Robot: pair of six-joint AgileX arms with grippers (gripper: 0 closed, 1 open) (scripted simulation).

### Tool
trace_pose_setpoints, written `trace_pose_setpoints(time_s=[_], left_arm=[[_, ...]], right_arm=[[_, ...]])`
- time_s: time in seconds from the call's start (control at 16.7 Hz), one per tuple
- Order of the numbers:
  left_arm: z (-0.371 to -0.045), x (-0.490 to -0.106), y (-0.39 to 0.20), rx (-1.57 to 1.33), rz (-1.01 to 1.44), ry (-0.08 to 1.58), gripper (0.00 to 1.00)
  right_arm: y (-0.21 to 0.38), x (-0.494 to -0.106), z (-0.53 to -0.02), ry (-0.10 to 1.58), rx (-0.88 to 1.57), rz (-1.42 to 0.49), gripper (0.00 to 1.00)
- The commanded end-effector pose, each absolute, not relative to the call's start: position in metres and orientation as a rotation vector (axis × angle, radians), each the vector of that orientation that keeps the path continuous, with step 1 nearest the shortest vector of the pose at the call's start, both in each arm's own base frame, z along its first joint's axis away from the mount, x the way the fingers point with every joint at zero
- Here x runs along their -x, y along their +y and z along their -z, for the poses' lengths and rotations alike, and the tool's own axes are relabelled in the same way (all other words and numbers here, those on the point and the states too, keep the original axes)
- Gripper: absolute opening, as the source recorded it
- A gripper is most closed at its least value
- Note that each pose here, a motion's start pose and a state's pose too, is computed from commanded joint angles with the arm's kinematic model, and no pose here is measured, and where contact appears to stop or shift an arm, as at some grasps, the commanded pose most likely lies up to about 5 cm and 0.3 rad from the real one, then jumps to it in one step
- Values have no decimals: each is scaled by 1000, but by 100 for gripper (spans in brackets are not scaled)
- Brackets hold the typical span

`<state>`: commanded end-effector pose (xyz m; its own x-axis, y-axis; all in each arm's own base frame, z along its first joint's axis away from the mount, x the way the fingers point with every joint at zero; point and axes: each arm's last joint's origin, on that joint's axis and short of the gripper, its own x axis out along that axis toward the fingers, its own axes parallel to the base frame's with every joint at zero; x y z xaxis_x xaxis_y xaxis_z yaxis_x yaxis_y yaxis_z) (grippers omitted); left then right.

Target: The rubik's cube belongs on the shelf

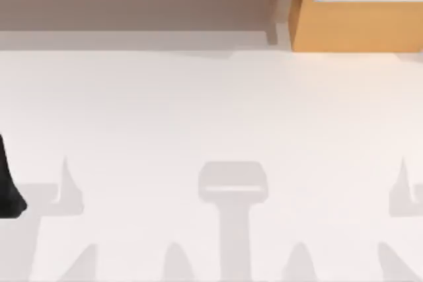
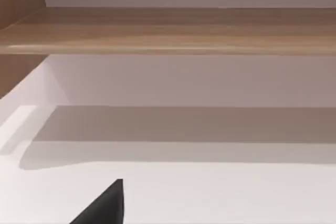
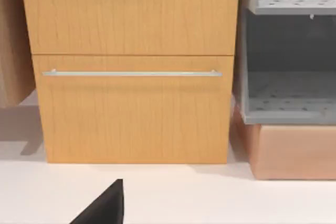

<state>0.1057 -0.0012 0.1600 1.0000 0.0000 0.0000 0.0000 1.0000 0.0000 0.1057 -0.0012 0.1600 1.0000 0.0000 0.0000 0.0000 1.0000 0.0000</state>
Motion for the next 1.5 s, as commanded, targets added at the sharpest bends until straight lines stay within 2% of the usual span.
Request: trace_pose_setpoints(time_s=[0.36, 0.72, 0.9, 1.14, 1.5], left_arm=[[-160, -106, -1, 0, 0, 0, 100], [-160, -106, -1, 0, 0, 0, 100], [-160, -106, -1, 0, 0, 0, 100], [-160, -106, -1, 0, 0, 0, 100], [-160, -106, -1, 0, 0, 0, 100]], right_arm=[[0, -109, -172, -4, 80, -1, 100], [7, -141, -214, 0, 389, -25, 100], [14, -179, -233, 1, 590, -40, 100], [29, -247, -238, -3, 872, -48, 100], [54, -350, -182, -1, 1263, -34, 100]])
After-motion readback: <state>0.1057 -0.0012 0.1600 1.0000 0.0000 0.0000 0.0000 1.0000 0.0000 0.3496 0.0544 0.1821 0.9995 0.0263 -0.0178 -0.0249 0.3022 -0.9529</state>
